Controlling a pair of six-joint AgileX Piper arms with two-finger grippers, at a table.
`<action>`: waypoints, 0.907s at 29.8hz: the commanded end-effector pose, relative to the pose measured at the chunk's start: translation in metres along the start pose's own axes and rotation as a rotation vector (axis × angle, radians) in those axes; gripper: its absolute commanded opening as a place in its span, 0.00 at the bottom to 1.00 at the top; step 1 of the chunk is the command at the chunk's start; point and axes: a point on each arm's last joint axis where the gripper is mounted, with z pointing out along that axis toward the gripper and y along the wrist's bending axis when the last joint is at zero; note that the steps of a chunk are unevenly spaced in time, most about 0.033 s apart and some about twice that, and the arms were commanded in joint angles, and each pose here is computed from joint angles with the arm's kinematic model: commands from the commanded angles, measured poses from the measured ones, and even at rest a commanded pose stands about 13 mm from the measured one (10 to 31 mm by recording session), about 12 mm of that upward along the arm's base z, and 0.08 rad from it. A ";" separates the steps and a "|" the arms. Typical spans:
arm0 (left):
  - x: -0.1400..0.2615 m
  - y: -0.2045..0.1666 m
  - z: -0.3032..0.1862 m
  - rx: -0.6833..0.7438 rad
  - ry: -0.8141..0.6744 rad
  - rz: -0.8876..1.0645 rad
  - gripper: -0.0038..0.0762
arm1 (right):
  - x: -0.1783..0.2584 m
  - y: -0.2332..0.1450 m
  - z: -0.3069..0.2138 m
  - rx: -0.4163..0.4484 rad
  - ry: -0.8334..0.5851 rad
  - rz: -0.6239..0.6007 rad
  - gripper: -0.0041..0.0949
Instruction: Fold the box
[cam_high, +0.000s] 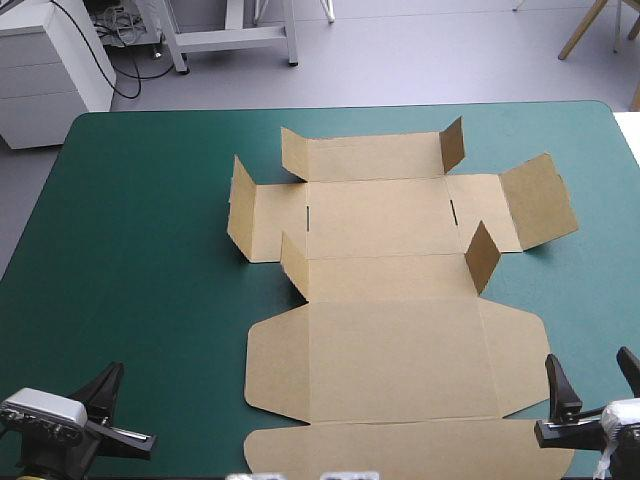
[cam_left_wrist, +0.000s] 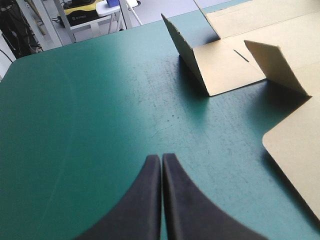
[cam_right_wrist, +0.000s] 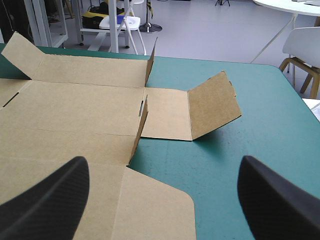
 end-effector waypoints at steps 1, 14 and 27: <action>-0.012 0.001 -0.006 -0.017 -0.107 -0.013 0.04 | -0.013 -0.001 -0.008 0.006 -0.121 0.001 0.85; -0.012 0.001 -0.006 -0.017 -0.107 -0.013 0.04 | -0.060 -0.006 0.037 -0.011 0.141 -0.011 0.85; -0.012 0.001 -0.006 -0.017 -0.107 -0.013 0.04 | -0.134 -0.007 0.172 -0.107 0.538 0.037 0.85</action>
